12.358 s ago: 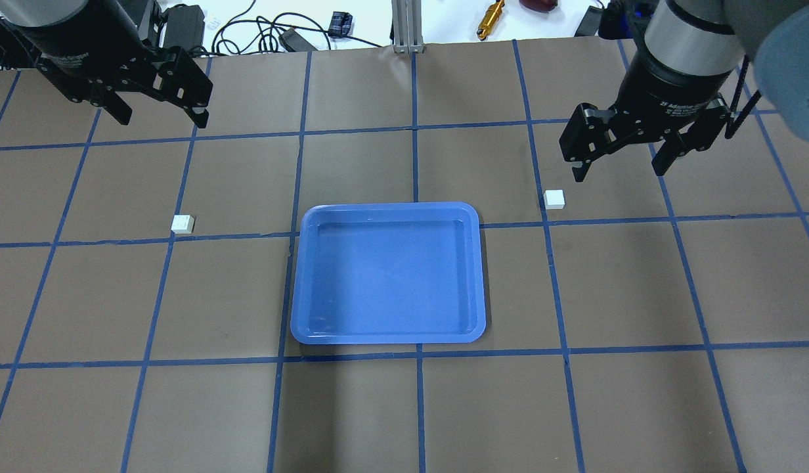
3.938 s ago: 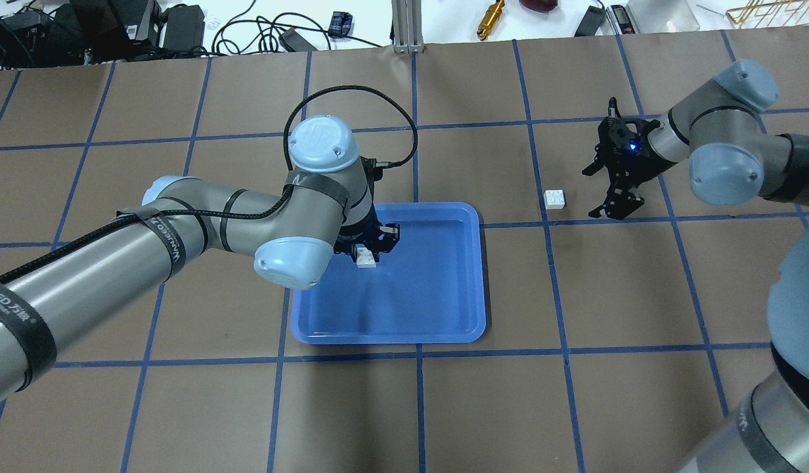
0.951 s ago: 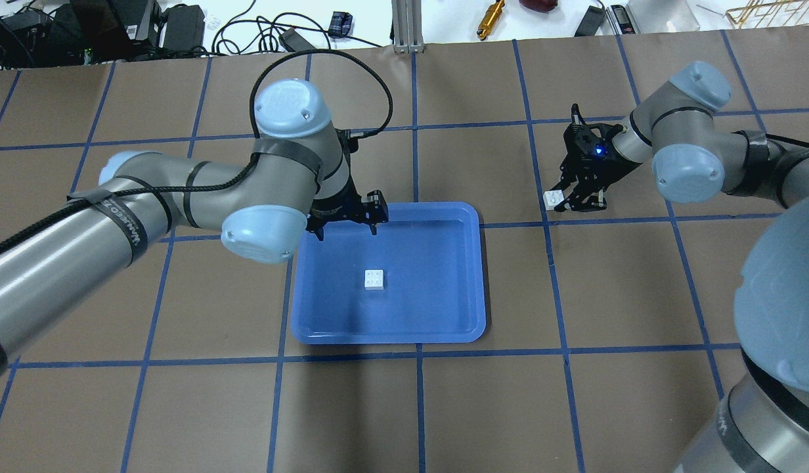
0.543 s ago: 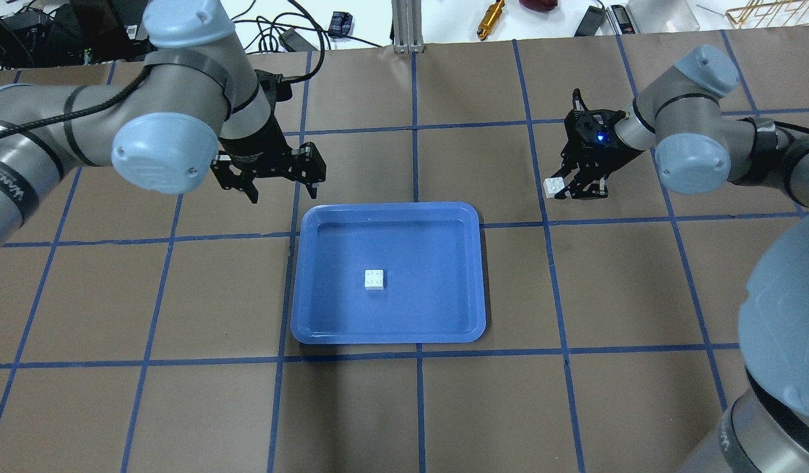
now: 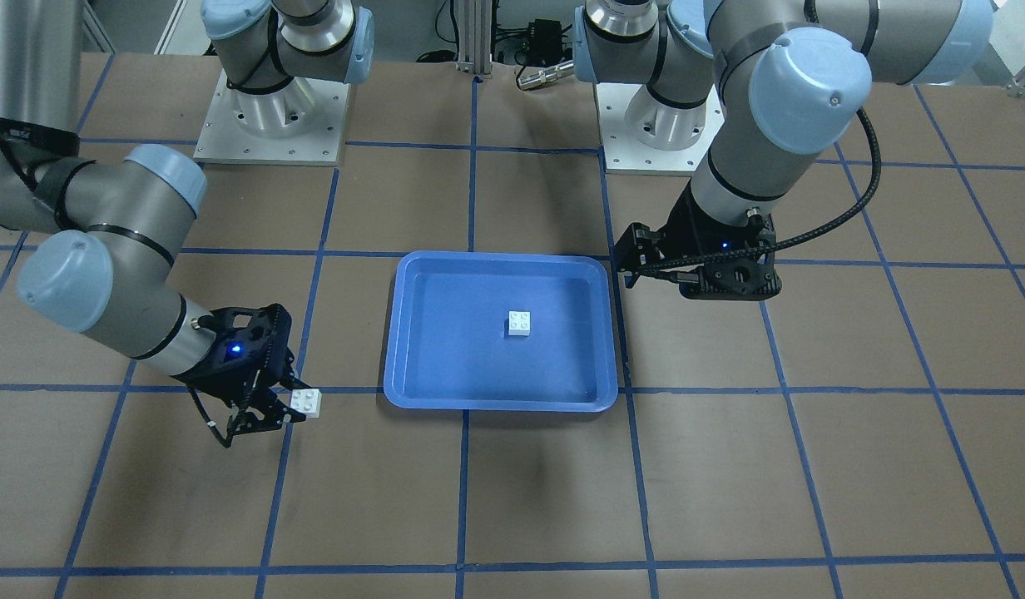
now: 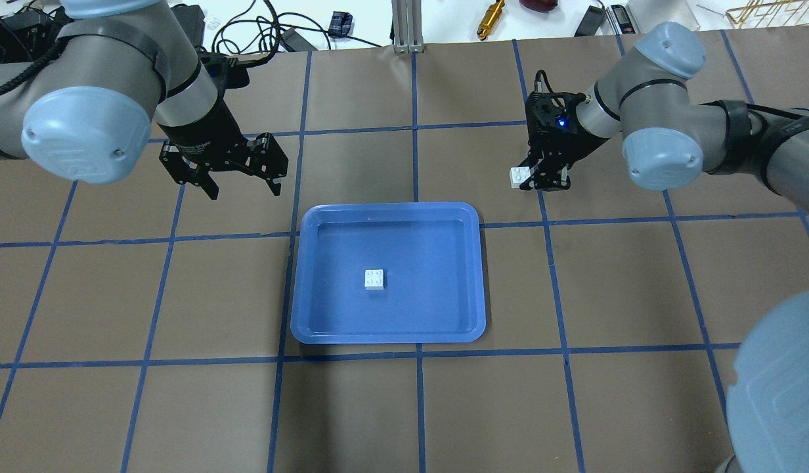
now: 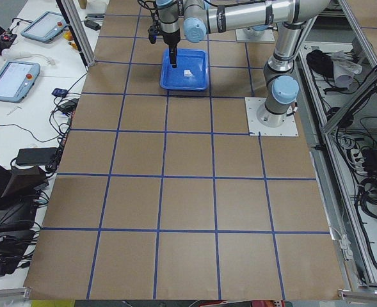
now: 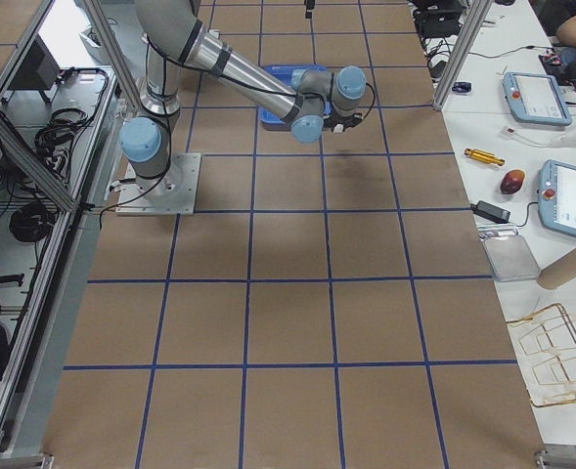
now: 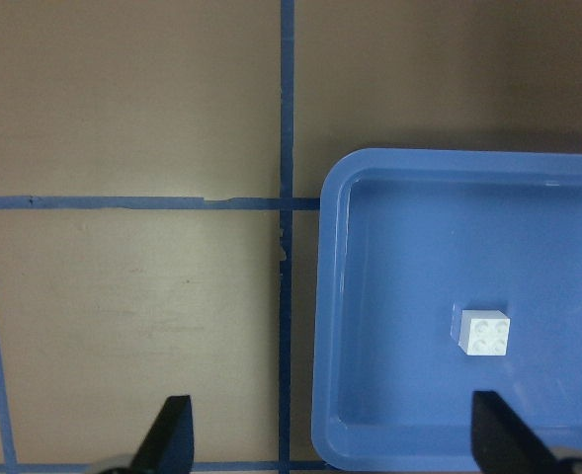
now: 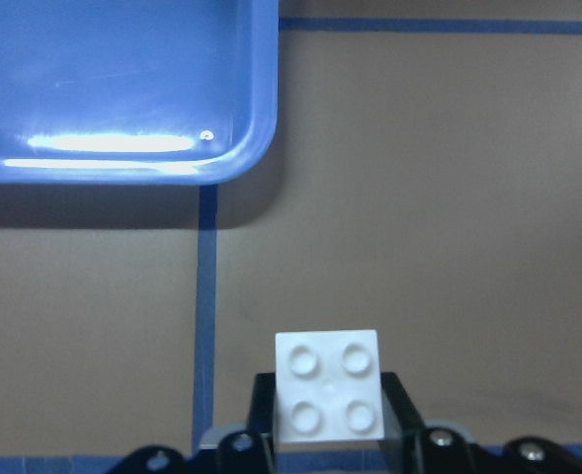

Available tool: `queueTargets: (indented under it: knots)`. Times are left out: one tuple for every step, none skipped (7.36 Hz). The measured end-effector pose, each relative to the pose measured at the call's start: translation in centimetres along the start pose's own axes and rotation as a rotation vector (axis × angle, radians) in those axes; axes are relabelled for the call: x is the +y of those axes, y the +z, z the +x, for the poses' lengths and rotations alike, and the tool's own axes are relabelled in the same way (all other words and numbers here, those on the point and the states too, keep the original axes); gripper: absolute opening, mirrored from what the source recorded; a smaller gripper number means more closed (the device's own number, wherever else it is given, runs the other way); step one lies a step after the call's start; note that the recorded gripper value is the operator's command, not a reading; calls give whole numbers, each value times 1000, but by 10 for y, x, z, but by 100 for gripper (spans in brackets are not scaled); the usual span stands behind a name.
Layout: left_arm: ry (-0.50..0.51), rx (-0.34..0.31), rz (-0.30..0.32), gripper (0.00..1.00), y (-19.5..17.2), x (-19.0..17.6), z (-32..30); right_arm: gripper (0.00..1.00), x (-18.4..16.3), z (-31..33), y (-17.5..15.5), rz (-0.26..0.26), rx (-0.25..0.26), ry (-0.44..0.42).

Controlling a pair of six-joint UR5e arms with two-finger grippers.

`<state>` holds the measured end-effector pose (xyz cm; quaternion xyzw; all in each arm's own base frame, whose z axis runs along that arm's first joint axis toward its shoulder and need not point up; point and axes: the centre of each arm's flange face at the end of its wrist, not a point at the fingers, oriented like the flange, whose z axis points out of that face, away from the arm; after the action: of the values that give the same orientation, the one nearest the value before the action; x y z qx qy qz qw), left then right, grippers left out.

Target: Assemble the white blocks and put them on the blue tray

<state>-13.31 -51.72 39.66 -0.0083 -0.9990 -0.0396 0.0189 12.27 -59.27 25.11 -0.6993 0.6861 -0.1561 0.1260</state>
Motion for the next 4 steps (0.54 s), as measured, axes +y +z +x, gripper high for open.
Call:
queueTargets:
  knots:
    - [17, 0, -5, 100, 3, 3, -1, 0, -23, -6, 5, 2, -6, -16]
    - [23, 0, -14, 99, 10, 4, 1, 0, -44, -12, 12, 3, -17, -22]
    - [30, 4, -25, 94, 24, 3, 3, 0, -66, -21, 22, 5, -33, -37]
    - [39, 6, -28, 88, 42, 2, 5, 0, -88, -30, 32, 7, -50, -46]
